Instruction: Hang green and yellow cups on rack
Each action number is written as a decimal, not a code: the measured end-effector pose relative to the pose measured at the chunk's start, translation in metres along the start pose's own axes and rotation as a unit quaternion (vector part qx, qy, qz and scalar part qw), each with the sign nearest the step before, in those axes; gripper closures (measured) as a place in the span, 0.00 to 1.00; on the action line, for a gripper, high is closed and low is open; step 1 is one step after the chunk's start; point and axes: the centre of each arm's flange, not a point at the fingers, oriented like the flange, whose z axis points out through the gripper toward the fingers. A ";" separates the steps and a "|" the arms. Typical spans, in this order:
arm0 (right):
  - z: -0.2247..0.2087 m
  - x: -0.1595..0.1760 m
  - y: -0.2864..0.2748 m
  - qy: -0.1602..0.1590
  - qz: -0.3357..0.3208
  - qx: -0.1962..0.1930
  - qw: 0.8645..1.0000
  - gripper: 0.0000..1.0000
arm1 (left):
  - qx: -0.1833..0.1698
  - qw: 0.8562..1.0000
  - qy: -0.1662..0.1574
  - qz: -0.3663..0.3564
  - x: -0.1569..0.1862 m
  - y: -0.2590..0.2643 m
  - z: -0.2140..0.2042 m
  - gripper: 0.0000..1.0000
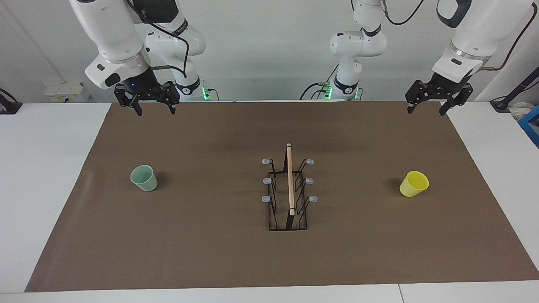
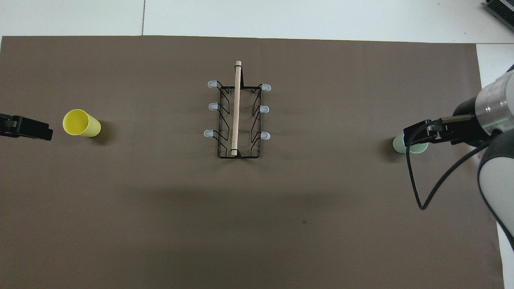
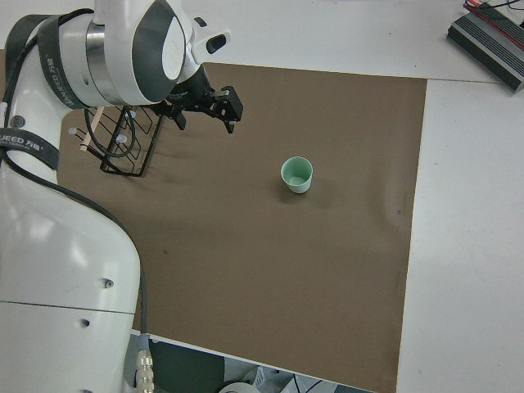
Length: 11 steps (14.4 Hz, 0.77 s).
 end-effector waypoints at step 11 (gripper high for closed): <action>0.004 0.005 0.008 0.008 0.006 0.000 1.000 0.00 | -0.042 0.993 -0.020 -0.110 0.002 -0.015 0.017 0.00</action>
